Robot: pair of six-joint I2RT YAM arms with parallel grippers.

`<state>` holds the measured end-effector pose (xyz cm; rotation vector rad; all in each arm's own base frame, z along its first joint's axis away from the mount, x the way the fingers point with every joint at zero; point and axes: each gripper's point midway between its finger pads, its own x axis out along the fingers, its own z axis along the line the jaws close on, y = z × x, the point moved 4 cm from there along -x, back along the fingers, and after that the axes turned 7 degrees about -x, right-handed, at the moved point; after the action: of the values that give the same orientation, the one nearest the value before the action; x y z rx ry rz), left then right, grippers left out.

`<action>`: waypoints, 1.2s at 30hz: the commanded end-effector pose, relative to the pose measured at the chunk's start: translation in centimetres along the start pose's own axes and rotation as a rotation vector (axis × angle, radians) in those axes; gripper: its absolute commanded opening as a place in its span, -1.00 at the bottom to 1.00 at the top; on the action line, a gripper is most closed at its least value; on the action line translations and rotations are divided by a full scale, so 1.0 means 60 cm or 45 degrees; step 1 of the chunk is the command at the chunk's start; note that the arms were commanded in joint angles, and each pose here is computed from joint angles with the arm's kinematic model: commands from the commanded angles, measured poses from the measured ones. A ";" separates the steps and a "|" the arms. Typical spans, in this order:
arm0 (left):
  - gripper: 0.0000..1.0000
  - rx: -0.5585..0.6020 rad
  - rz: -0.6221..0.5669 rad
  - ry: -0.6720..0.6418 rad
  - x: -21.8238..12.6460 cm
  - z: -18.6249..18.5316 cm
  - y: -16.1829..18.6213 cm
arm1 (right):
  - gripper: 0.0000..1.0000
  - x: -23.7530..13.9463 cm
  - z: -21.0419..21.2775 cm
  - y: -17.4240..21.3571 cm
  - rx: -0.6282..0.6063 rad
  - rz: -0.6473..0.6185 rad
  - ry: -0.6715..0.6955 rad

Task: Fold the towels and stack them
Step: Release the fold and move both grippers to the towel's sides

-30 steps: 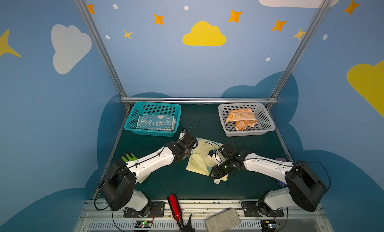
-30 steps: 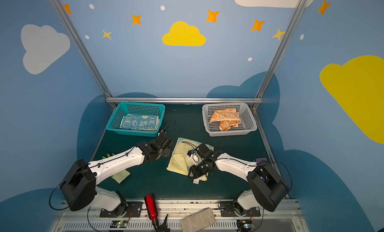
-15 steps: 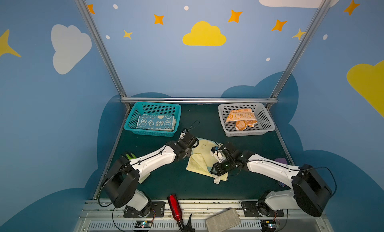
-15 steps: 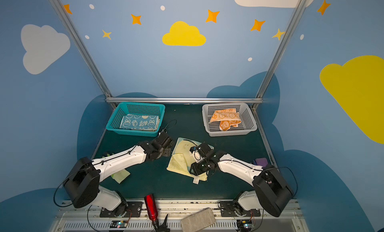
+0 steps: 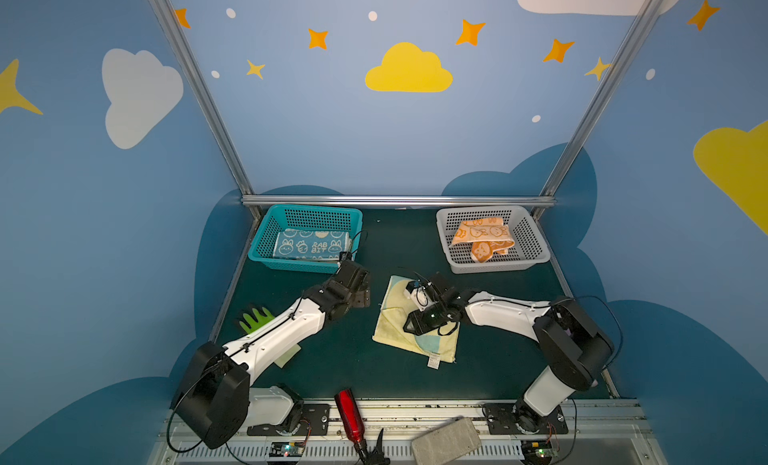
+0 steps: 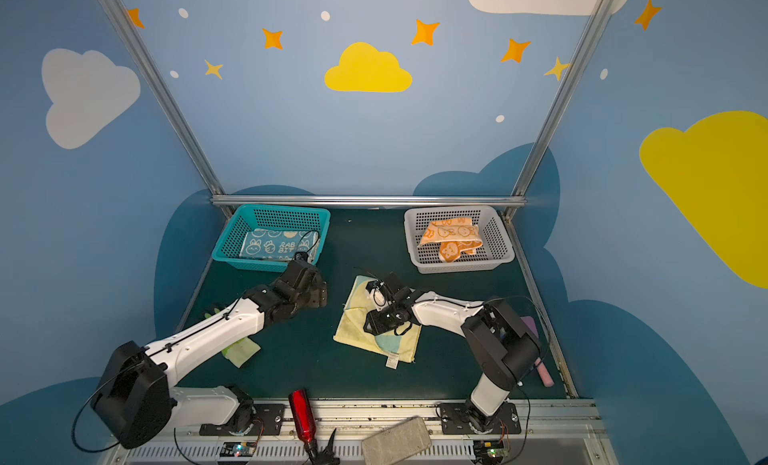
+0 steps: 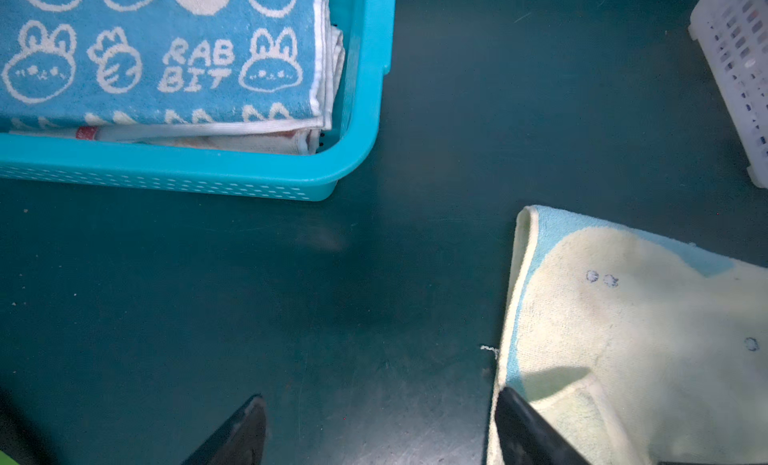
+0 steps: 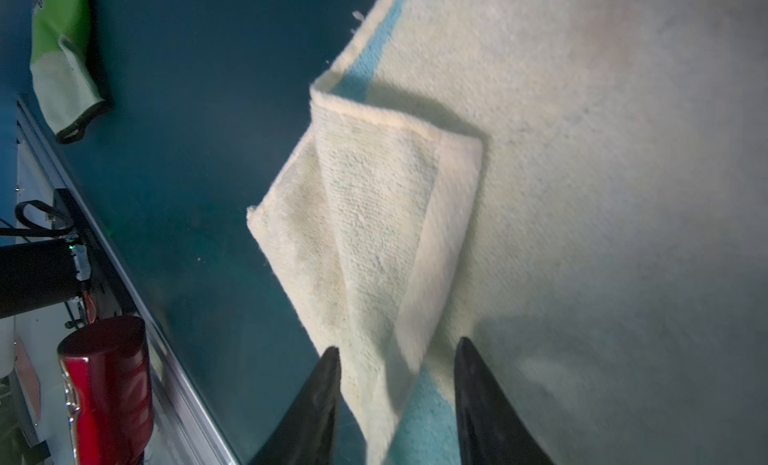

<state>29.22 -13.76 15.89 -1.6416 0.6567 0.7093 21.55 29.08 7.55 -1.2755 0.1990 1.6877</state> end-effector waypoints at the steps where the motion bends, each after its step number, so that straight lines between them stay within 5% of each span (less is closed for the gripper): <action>1: 0.72 -0.014 -0.003 0.008 -0.005 0.005 -0.001 | -0.16 0.005 0.037 -0.017 -0.099 -0.024 -0.127; 10: 0.72 -0.016 -0.002 -0.002 0.000 0.009 -0.002 | -0.16 0.018 0.107 0.002 -0.318 0.068 -0.264; 18: 0.73 0.006 0.007 -0.003 0.007 0.006 -0.005 | -0.17 0.033 0.118 0.011 -0.339 0.141 -0.285; 24: 0.88 0.096 0.052 0.067 0.017 -0.022 -0.023 | -0.16 -0.009 0.087 -0.013 -0.287 0.008 -0.111; 36: 0.73 0.261 0.303 0.136 0.126 -0.116 -0.039 | -0.16 -0.176 -0.048 -0.020 -0.005 -0.254 0.440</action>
<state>36.33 -19.71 13.65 -1.4813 0.9110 0.6829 24.31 24.31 16.14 -1.4541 0.1147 1.3593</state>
